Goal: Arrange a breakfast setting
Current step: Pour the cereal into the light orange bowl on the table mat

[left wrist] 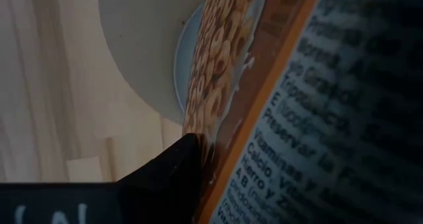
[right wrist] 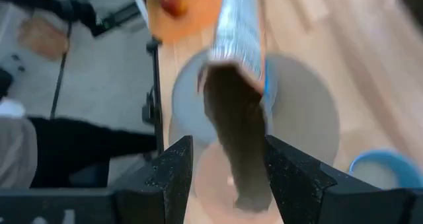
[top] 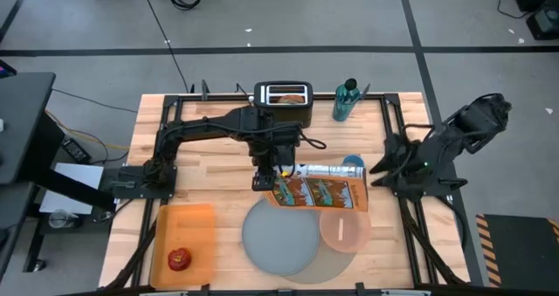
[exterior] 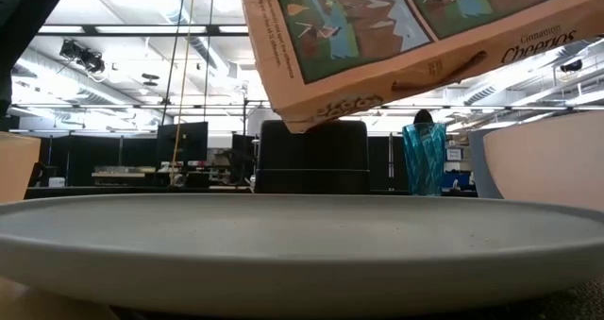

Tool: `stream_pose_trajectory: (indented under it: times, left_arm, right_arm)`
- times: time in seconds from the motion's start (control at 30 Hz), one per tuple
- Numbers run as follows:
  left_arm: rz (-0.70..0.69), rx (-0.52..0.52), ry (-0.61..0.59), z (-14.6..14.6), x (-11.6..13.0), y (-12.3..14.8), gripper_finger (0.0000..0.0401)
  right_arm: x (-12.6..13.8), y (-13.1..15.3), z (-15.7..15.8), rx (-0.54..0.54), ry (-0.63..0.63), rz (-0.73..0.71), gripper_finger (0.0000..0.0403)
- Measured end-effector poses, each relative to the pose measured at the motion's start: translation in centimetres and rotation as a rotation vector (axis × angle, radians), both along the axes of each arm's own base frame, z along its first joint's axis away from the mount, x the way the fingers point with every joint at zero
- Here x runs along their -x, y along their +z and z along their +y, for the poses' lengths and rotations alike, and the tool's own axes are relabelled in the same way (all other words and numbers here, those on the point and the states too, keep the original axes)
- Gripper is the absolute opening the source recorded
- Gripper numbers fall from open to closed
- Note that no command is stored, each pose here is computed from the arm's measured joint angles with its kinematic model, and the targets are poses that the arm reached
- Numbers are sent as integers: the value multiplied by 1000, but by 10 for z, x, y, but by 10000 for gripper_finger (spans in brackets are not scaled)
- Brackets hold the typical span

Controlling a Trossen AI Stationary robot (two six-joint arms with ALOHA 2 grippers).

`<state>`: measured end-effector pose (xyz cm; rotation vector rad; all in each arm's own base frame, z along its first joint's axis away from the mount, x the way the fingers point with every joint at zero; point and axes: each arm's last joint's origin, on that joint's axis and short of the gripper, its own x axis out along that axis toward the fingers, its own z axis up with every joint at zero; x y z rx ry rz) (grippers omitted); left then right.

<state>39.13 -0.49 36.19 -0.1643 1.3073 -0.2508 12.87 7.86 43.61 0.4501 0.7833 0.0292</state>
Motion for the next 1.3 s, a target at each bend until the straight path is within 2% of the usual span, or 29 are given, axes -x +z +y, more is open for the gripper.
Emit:
stream_pose_trajectory:
  times: [0.13, 0.27, 0.47, 0.57, 0.7, 0.8, 0.9, 1.03, 1.17, 1.3]
  left_arm:
    - [13, 3, -9, -3, 0, -3, 173]
    - [52, 27, -15, -7, 0, -11, 173]
    - [70, 78, -39, -21, 0, -14, 173]
    - [86, 123, -17, -25, 1, -14, 173]
    - [83, 124, 24, -21, 3, -9, 173]
    - [81, 116, 45, -17, 4, -8, 173]
    - [60, 52, 29, -16, 6, -5, 173]
    - [12, -68, 2, -14, 14, 5, 173]
    - [-11, -106, 18, -7, 18, 12, 173]
    - [-10, -107, 41, -2, 19, 12, 173]
  right_arm:
    - [-3, -10, 5, -3, 17, 63, 203]
    - [2, -6, 3, -50, 44, 76, 206]
    - [18, 11, -9, -101, 8, 31, 204]
    - [19, 12, -9, -112, 1, 20, 204]
    - [11, 15, -4, -123, 18, -27, 203]
    - [0, 16, 1, -57, 37, -86, 203]
    - [-4, 7, 1, 49, -8, -23, 203]
    - [0, 2, 1, 68, -43, 20, 203]
    - [6, -3, 0, 126, -84, -38, 204]
    - [-4, 1, 5, 151, -79, -145, 205]
